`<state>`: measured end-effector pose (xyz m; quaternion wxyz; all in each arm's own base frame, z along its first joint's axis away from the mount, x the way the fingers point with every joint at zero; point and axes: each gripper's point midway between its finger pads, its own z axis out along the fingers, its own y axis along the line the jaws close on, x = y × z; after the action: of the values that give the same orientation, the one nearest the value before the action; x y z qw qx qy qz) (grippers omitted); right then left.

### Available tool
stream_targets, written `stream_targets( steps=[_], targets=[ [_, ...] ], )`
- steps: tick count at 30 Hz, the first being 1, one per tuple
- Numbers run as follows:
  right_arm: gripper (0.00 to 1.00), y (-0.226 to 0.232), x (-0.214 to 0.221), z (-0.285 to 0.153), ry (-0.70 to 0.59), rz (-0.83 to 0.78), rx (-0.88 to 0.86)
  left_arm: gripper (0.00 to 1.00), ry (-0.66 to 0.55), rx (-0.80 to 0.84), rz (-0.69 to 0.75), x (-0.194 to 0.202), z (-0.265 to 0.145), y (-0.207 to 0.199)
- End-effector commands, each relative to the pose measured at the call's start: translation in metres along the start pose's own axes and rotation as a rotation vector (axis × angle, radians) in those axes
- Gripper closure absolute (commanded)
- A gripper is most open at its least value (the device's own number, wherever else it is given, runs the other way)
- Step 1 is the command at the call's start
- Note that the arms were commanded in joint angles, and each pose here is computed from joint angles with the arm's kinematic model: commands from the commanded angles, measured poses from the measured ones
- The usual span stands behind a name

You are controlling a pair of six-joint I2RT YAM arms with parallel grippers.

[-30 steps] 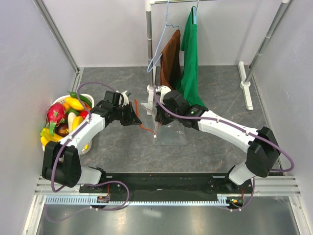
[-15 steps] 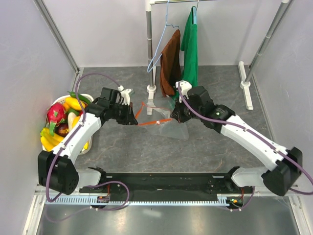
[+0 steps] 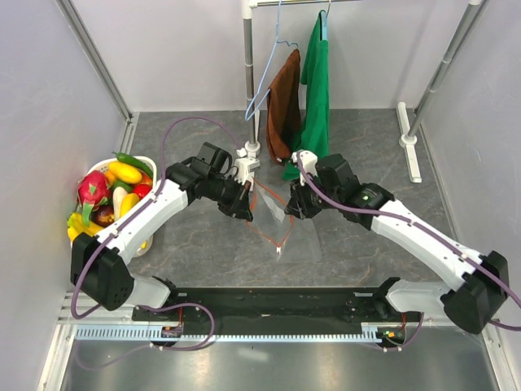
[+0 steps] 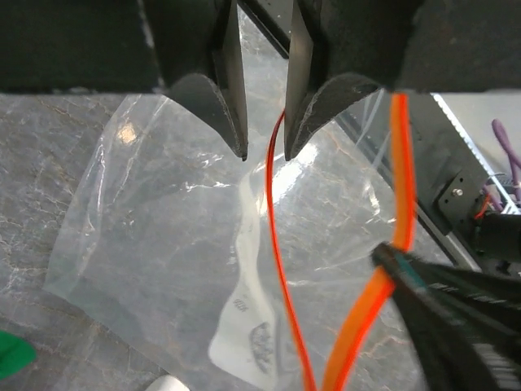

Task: Place the food in the zip-top bag and seal the zipper
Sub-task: Open the zipper of the food storage bag.

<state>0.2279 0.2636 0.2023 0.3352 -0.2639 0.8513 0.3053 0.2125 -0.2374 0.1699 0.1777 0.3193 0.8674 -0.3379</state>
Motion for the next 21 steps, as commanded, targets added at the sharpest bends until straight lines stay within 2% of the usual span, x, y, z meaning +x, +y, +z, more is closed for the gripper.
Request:
stream_targets(
  steps=[1,4,5,6,8,11,14,16,21],
  targets=[
    [0.69,0.0,-0.011,0.025,-0.004,-0.031,0.005,0.98,-0.047,0.133,0.052,-0.021,-0.008,-0.03],
    [0.7,0.002,-0.01,0.037,0.009,-0.037,0.002,0.98,-0.047,0.154,0.051,-0.021,-0.008,-0.034],
    [0.73,0.001,-0.01,0.041,0.014,-0.037,0.008,0.98,-0.05,0.154,0.054,-0.022,-0.009,-0.034],
    [0.86,0.0,-0.011,0.041,0.013,-0.041,0.018,0.98,-0.049,0.15,0.051,-0.02,-0.009,-0.033],
    [0.99,-0.009,-0.017,0.036,-0.005,-0.043,0.081,0.98,-0.046,0.132,0.04,-0.016,-0.01,-0.029],
    [1.0,-0.015,-0.024,0.018,-0.018,-0.075,0.129,0.98,-0.035,0.04,-0.012,-0.001,-0.012,0.0],
    [1.0,-0.017,-0.02,-0.002,-0.016,-0.102,0.148,0.98,-0.039,-0.155,-0.045,0.011,-0.024,0.057],
    [1.0,-0.017,-0.011,-0.009,0.002,-0.11,0.145,0.98,-0.053,-0.219,-0.081,0.013,-0.033,0.083],
    [1.0,-0.003,-0.004,-0.011,0.009,-0.105,0.062,0.98,-0.05,-0.163,-0.061,0.006,-0.028,0.077]
  ],
)
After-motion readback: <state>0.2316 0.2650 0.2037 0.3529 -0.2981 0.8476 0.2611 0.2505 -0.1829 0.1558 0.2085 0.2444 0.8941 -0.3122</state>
